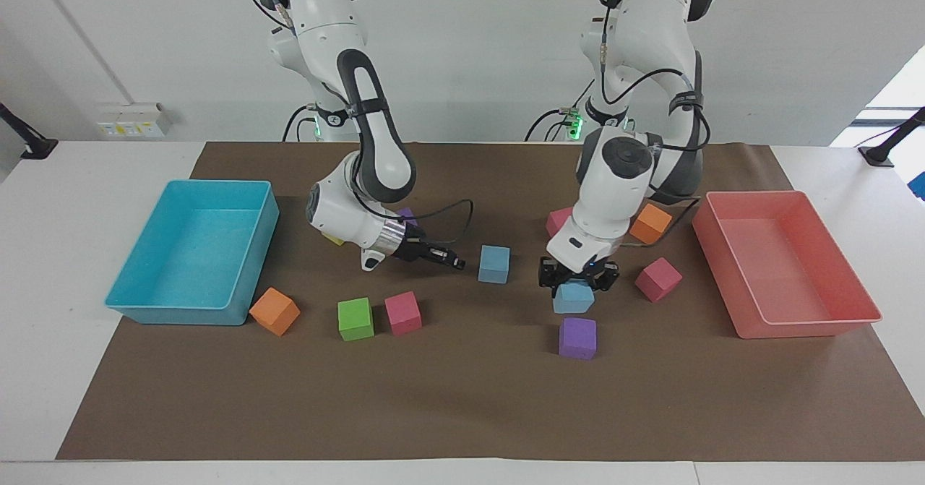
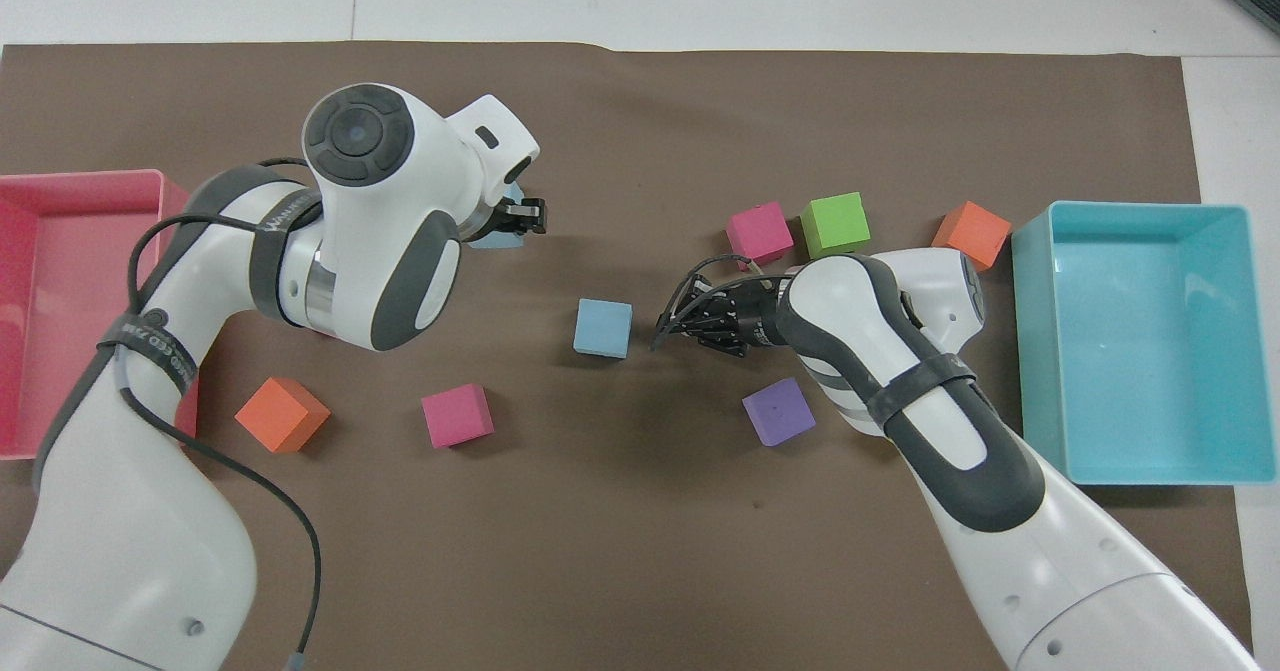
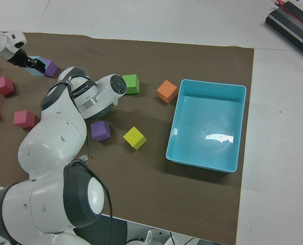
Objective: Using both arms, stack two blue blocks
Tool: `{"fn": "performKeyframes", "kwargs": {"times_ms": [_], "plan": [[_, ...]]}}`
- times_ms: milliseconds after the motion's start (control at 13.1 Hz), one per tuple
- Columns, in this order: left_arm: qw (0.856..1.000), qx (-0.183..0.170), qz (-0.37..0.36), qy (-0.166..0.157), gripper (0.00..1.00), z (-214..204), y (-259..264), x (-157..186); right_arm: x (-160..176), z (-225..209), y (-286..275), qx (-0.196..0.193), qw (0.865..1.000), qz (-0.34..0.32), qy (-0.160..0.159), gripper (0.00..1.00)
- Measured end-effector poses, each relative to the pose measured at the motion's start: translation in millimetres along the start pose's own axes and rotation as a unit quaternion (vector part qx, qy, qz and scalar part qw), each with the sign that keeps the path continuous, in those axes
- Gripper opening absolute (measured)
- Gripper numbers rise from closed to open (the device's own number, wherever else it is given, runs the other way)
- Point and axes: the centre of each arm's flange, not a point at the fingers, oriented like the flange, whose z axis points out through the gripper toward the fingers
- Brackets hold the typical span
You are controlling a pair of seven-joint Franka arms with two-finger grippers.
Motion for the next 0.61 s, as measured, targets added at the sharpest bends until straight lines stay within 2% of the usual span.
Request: {"fn": "performKeyframes", "kwargs": {"times_ms": [382, 612], "plan": [[0.998, -0.007, 0.059, -0.006, 0.58, 11.4, 76.9, -34.8, -0.1, -0.3, -0.1, 0.0, 1.0, 0.0, 0.0, 0.01], [0.997, -0.005, 0.078, -0.016, 0.58, 35.5, 95.9, -59.1, -0.1, -0.4, 0.0, 0.0, 1.0, 0.0, 0.0, 0.01]]}}
